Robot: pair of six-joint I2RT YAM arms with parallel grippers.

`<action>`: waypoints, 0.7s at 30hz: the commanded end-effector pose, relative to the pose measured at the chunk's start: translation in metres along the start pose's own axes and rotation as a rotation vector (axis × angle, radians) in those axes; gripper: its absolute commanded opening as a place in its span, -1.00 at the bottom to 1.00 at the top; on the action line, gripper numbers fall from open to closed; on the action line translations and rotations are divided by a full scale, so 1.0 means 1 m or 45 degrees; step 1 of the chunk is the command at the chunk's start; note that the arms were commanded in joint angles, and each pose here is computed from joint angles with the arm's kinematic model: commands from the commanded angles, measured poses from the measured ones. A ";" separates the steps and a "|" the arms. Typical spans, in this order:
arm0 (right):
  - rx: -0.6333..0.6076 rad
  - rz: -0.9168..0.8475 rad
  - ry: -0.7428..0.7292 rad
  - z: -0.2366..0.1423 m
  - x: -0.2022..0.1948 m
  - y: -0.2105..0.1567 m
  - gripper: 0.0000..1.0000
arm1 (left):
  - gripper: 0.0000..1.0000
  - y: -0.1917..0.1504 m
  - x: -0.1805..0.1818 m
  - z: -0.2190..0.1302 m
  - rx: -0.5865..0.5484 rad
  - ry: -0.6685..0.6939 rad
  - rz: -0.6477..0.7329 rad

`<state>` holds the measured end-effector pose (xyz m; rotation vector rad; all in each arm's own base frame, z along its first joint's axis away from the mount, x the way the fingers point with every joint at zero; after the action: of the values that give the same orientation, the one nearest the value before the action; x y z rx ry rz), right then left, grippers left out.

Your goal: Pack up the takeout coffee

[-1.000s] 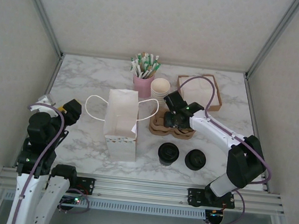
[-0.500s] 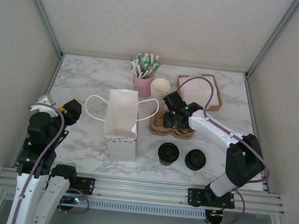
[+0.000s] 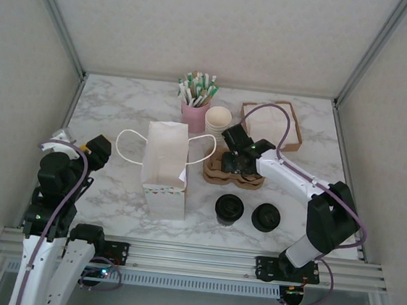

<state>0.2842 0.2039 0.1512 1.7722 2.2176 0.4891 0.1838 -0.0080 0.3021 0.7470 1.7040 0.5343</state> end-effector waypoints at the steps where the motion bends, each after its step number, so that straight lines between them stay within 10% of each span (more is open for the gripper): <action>1: -0.009 0.005 -0.016 0.006 -0.002 0.003 0.10 | 0.40 -0.002 0.002 0.000 0.004 0.017 -0.005; 21: 0.015 0.010 -0.006 0.003 -0.001 0.002 0.10 | 0.33 -0.004 0.003 0.003 0.020 0.023 -0.003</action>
<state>0.2848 0.2065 0.1361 1.7823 2.2514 0.4400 0.1843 -0.0081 0.3016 0.7488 1.7061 0.5332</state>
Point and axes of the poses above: each hand's point on the last joint's axis, 136 mm out from that joint toward the fingers, its own z axis out along the fingers, its own x axis along the line the jaws close on, y = z × x, the point moved 5 cm from there along -z, back along the fingers, and after that the axes turned 6 degrees about -z, right-handed, at the moved point
